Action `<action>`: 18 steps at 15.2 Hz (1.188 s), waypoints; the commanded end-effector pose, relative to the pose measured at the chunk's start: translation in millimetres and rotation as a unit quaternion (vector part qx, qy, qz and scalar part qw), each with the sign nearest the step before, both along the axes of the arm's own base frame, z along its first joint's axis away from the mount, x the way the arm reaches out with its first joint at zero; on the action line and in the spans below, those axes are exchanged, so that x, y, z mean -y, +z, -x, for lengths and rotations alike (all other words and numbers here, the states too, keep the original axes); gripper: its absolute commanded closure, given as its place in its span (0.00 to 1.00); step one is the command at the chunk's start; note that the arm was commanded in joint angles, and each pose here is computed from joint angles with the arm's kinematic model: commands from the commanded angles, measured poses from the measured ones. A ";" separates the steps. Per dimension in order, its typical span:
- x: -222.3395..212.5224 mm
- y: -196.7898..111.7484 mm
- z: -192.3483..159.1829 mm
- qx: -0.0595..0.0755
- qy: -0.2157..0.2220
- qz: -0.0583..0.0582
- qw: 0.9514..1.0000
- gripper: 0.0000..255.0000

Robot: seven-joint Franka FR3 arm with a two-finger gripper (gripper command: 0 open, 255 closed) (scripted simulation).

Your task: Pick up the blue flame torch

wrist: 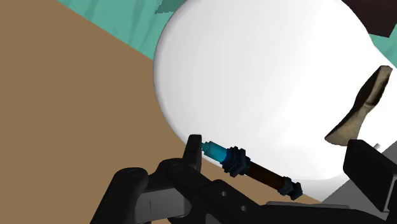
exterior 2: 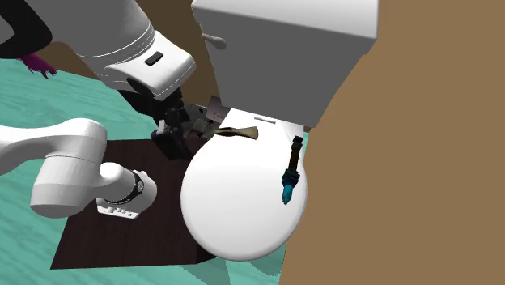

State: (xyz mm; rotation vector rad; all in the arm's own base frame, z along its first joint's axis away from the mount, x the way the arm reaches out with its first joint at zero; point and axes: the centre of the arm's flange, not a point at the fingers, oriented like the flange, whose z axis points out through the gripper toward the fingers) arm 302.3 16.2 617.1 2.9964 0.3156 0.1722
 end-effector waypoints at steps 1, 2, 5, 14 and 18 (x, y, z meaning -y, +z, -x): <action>0.0 0.0 0.0 0.000 0.000 0.000 1.000 0.00; 3.9 -7.7 -11.3 -0.005 0.014 -0.001 1.000 0.00; 13.4 -31.6 -45.3 -0.022 0.057 -0.004 0.998 0.00; 23.7 -110.1 -145.3 -0.070 0.184 -0.014 0.980 0.00; 19.7 -148.1 -187.3 -0.092 0.240 -0.018 0.966 0.00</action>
